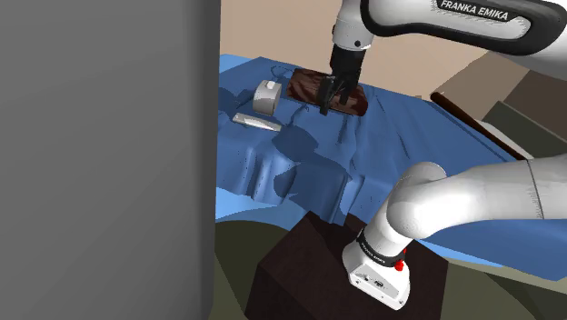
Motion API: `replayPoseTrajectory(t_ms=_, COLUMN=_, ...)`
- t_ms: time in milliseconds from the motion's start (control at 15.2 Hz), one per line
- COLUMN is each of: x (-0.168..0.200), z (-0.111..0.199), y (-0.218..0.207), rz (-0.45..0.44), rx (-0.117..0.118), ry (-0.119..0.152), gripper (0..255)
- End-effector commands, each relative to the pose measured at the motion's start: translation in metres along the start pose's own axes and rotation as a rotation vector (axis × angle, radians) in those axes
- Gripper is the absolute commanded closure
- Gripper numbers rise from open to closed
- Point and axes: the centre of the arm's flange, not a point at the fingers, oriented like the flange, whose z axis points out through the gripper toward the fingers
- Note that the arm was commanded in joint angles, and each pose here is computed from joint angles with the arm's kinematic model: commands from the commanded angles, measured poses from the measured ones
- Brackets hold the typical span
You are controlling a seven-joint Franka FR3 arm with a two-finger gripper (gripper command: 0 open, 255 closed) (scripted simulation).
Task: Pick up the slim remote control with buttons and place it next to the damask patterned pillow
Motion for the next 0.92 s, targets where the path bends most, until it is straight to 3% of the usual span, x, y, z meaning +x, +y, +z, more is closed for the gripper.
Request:
replayPoseTrajectory(t_ms=0, x=0.0, z=0.0, y=0.0, rz=0.0, rx=0.0, ry=0.0, gripper=0)
replayPoseTrajectory(t_ms=858, x=0.135, z=0.088, y=0.059, rz=-0.239, rx=0.047, ry=0.027, gripper=0)
